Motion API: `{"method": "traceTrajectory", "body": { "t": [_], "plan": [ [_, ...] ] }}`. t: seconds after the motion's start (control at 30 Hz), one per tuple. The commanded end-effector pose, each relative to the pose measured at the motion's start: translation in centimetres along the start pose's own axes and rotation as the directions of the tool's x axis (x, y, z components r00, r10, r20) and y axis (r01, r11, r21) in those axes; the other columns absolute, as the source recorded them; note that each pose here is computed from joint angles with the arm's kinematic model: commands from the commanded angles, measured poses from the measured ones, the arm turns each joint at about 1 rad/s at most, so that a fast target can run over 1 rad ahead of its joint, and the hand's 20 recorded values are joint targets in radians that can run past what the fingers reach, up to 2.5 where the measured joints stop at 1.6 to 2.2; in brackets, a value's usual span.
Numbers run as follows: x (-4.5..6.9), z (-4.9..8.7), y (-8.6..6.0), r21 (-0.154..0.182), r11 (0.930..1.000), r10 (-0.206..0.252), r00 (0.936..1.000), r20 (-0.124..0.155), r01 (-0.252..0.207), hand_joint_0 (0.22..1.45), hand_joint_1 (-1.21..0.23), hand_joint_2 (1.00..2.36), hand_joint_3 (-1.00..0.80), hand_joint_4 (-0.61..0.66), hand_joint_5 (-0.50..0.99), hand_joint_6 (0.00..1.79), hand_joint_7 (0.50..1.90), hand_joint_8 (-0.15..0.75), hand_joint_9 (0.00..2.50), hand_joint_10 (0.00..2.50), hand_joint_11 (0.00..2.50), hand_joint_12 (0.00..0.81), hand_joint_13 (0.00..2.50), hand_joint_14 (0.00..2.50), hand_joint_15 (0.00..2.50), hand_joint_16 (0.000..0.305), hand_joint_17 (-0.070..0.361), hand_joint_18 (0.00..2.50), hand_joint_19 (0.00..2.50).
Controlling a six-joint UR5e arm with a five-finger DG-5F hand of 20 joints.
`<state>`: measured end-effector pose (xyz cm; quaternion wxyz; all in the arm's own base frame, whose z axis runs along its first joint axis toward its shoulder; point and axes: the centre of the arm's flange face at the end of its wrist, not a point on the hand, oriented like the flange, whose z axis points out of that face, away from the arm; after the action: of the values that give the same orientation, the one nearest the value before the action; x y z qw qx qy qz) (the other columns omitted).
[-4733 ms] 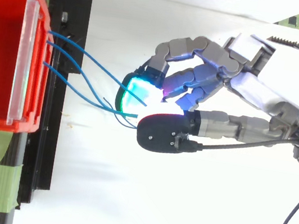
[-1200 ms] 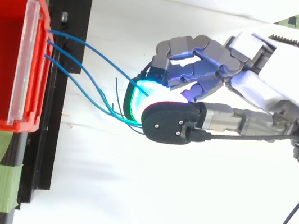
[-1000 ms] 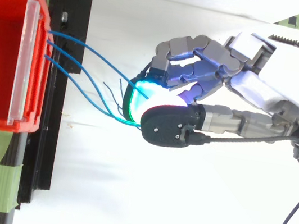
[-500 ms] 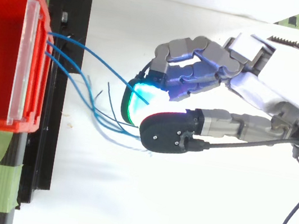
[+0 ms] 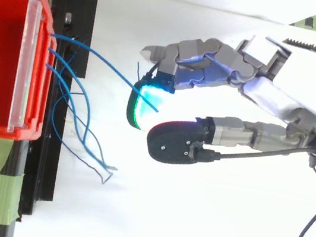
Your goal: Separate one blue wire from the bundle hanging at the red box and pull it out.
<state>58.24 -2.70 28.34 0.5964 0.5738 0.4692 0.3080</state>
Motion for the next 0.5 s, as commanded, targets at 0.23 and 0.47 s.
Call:
{"method": "traceTrajectory", "body": {
  "t": [0.23, 0.47],
  "plan": [
    [-0.1, -0.03, -0.04, 0.003, 1.0, -0.006, 0.9999, 0.014, 0.006, 0.65, -0.89, 1.02, -0.24, 0.09, -0.15, 0.73, 1.16, 0.26, 0.48, 0.01, 0.5, 0.37, 0.0, 0.0, 0.12, 0.058, 0.131, 0.01, 0.15],
    [-0.03, -0.03, 0.08, -0.001, 0.9983, -0.058, 0.9983, 0.005, 0.058, 0.65, -0.89, 1.02, -0.24, 0.09, -0.15, 0.74, 1.15, 0.259, 0.48, 0.01, 0.49, 0.371, 0.0, 0.0, 0.11, 0.059, 0.133, 0.01, 0.14]
  ]
}}
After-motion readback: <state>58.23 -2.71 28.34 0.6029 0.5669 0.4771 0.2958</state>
